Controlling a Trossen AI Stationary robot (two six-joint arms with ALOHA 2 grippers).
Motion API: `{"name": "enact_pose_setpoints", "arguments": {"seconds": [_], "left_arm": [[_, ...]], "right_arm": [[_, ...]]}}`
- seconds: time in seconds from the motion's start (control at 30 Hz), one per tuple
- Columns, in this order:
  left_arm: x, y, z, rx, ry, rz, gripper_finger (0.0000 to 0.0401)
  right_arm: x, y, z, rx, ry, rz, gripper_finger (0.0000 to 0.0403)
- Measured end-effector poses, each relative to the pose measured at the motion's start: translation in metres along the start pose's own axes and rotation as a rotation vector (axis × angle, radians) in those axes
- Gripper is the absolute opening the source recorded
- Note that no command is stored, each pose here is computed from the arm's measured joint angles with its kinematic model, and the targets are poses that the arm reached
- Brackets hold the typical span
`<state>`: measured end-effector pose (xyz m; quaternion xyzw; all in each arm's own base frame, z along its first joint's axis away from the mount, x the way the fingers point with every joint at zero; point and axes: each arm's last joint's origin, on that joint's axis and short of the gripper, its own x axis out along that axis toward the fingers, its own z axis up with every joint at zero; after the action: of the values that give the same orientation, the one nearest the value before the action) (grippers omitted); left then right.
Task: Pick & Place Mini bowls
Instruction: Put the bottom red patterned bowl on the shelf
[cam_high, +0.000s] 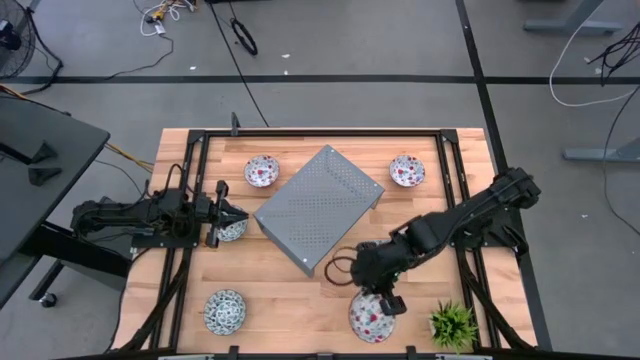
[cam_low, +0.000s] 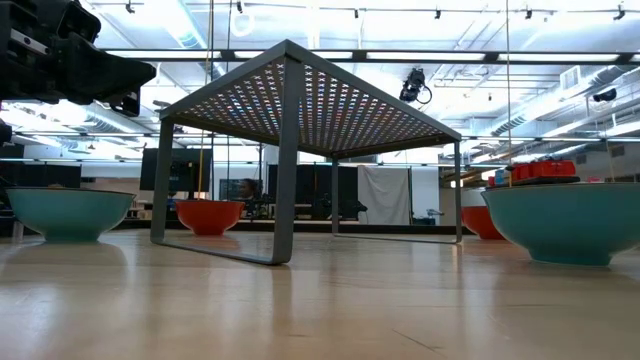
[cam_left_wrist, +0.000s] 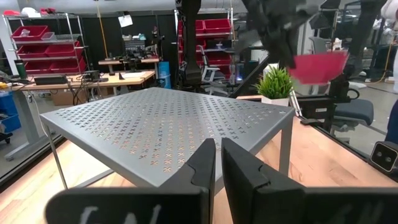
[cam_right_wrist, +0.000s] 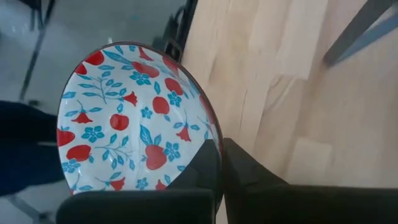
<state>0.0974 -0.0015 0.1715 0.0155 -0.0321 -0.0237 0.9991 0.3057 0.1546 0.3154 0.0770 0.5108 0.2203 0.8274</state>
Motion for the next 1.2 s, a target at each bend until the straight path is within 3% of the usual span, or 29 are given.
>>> {"name": "enact_pose_setpoints", "arguments": {"seconds": [0.2,0.53,0.9,1.2], "left_arm": [[0.0,0.0,0.0,0.0,-0.001,0.0,0.003],[0.0,0.0,0.0,0.0,0.0,0.0,0.003],[0.0,0.0,0.0,0.0,0.0,0.001,0.003],[0.0,0.0,0.0,0.0,0.002,0.0,0.003]], "right_arm": [[-0.032,-0.012,0.024,0.038,-0.099,0.034,0.0],[-0.077,-0.051,0.051,0.125,-0.266,-0.01,0.0],[-0.099,-0.109,0.058,0.421,-0.393,-0.112,0.0],[-0.093,-0.141,0.064,0.694,-0.442,-0.112,0.0]]}}
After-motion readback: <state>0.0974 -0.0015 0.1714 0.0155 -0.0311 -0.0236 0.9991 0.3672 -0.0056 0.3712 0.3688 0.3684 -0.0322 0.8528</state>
